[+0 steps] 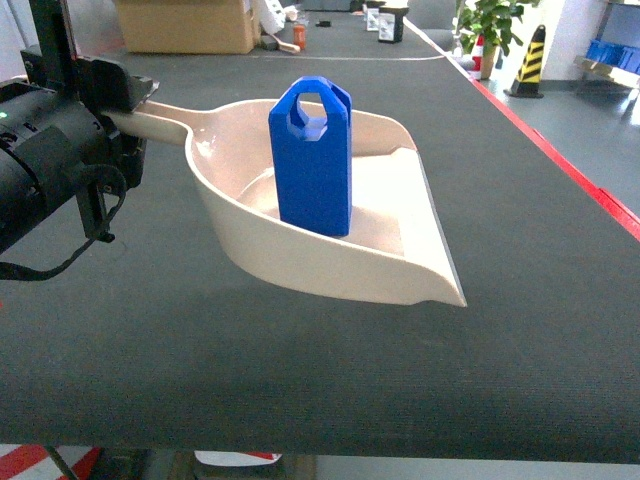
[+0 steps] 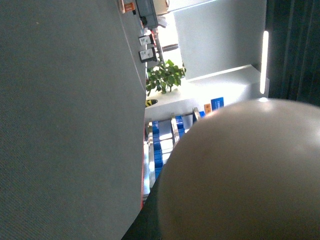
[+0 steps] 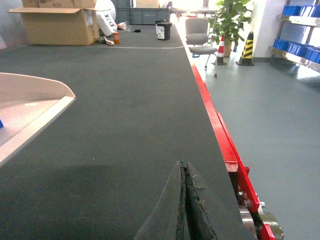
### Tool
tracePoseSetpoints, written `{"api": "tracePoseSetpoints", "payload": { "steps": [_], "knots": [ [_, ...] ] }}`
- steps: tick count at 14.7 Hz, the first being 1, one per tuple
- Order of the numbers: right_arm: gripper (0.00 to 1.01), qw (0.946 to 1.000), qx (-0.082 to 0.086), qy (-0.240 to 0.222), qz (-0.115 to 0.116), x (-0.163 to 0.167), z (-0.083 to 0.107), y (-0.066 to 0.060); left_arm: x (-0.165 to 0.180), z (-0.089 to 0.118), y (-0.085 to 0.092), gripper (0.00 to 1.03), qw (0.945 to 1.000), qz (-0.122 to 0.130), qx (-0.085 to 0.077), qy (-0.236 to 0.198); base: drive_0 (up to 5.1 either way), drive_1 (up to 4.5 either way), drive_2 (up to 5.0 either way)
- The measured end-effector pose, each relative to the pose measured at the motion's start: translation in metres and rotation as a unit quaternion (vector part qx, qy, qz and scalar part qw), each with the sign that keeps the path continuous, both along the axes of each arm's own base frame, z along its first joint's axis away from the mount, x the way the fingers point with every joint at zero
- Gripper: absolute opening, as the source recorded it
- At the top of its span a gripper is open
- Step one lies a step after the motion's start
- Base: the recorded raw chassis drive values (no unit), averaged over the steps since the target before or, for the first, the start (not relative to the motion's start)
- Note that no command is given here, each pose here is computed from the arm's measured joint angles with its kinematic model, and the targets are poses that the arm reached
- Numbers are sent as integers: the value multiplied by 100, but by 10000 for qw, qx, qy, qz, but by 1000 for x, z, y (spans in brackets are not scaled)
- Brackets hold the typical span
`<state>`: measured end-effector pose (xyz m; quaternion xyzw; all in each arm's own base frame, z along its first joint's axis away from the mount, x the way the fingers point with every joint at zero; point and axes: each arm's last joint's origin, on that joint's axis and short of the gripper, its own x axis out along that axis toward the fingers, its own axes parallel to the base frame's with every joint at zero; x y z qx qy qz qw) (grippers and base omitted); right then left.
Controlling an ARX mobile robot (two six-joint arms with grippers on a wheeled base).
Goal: Place part in tray to right shelf
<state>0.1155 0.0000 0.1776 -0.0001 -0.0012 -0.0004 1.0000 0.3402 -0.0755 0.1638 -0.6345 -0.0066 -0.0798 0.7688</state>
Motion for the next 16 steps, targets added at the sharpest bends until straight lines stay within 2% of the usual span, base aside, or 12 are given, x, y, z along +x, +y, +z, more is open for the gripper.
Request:
{"api": "tracePoseSetpoints", "payload": {
  "steps": [3,4,6,7,9,16],
  "knots": [
    [2,10000,-4,-40,0,-3,-7,0,0,0,0,12,10000,0,1,-2,0,0,0],
    [16,10000,-2,-80,0,-3,-6,0,0,0,0,12,10000,2,2,2,0,0,0],
    [54,10000,-2,-82,8,-3,-6,0,0,0,0,12,10000,1,-4,-3,0,0,0],
    [65,10000,-4,-80,8,-3,-6,0,1,0,3,12,10000,79,4,4,0,0,0],
    [96,10000,-2,-76,6,-3,-7,0,0,0,1,12,10000,12,8,1,0,0,0],
    [98,10000,-2,-78,6,-3,-7,0,0,0,0,12,10000,5,8,-1,0,0,0]
  ]
}}
